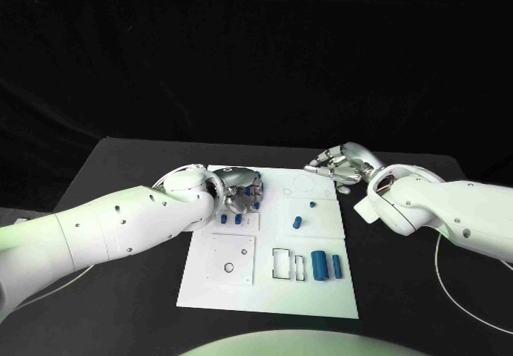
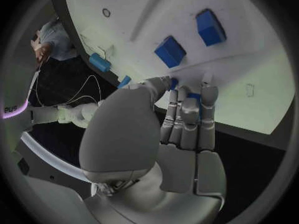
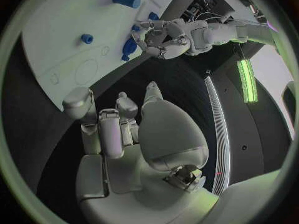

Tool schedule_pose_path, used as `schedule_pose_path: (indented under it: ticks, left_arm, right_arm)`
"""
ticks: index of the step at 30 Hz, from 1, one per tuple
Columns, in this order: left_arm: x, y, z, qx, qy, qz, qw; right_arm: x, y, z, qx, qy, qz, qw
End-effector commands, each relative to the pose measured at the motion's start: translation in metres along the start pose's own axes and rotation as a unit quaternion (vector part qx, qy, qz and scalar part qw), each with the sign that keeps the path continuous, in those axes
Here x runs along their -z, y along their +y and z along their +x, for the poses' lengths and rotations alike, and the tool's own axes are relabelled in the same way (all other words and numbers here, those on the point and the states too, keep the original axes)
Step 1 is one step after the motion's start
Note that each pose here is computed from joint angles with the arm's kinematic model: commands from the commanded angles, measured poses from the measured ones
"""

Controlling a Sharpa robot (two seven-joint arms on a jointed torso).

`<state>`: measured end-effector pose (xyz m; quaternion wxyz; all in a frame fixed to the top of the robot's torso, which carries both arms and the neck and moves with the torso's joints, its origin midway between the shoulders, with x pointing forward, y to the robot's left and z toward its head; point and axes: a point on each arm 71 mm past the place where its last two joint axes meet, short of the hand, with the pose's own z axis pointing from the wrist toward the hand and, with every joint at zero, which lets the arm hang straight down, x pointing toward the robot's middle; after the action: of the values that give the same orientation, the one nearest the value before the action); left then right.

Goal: Assemble the parts on the task board

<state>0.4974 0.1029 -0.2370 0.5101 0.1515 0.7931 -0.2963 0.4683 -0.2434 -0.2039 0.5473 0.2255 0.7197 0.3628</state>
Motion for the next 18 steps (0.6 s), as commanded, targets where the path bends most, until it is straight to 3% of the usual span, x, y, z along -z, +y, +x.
schedule_pose_path:
  ticks: [1, 18]
  left_arm:
    - [-0.002, -0.0027, 0.0024, -0.006, 0.014, 0.0, 1.0]
    - [-0.0057, -0.0041, 0.0042, -0.007, 0.025, -0.001, 1.0]
  right_arm:
    - [0.0, 0.001, 0.0016, 0.002, 0.006, -0.006, 1.0]
    - [-0.0003, 0.0011, 0.0023, 0.002, 0.007, -0.006, 1.0]
